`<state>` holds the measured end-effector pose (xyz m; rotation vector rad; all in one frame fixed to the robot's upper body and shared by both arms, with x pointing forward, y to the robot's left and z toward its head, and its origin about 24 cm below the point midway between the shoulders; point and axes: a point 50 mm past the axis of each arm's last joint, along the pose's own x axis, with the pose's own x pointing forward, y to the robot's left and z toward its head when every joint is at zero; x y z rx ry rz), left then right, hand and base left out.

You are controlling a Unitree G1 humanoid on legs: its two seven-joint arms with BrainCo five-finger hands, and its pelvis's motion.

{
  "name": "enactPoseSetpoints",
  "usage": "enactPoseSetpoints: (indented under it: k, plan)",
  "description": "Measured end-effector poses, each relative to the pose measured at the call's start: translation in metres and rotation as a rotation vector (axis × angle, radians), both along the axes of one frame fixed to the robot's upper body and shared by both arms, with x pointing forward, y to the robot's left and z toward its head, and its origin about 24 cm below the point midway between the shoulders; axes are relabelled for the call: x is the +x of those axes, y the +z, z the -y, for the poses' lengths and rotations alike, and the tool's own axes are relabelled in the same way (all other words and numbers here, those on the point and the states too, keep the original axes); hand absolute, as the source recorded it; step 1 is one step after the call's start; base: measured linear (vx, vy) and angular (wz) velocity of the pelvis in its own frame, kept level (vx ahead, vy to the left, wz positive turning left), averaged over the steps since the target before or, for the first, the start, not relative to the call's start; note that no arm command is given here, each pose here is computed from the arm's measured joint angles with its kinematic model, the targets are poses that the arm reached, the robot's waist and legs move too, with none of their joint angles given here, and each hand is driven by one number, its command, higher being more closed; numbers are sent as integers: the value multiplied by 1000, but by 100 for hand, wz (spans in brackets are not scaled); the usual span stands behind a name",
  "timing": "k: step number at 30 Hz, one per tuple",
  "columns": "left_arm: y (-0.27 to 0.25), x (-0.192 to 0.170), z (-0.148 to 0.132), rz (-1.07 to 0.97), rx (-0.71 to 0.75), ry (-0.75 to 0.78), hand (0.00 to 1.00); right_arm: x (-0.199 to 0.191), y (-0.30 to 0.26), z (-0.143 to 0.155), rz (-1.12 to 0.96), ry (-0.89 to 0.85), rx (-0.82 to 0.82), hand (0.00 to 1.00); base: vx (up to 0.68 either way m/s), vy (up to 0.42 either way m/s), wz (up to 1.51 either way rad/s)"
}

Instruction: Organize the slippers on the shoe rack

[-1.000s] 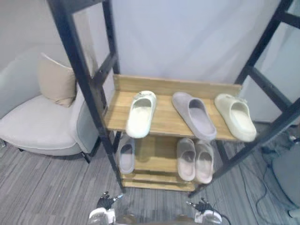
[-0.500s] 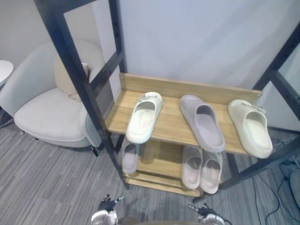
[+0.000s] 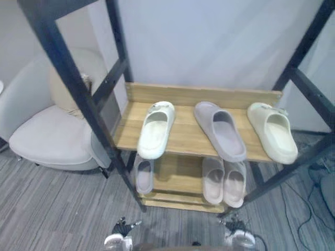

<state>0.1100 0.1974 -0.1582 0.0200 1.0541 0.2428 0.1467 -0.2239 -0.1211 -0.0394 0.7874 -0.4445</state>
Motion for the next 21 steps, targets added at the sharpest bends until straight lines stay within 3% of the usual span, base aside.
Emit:
enactPoseSetpoints:
  k: [10, 21]
  plan:
    - [0, -1, 1, -13, 34, -58, 0, 13, 86, 9, 435, -12, -139, 0, 18, -3, -19]
    - [0, -4, 6, -9, 44, -134, 0, 6, 147, 2, 703, 2, -189, 0, -51, 0, -19]
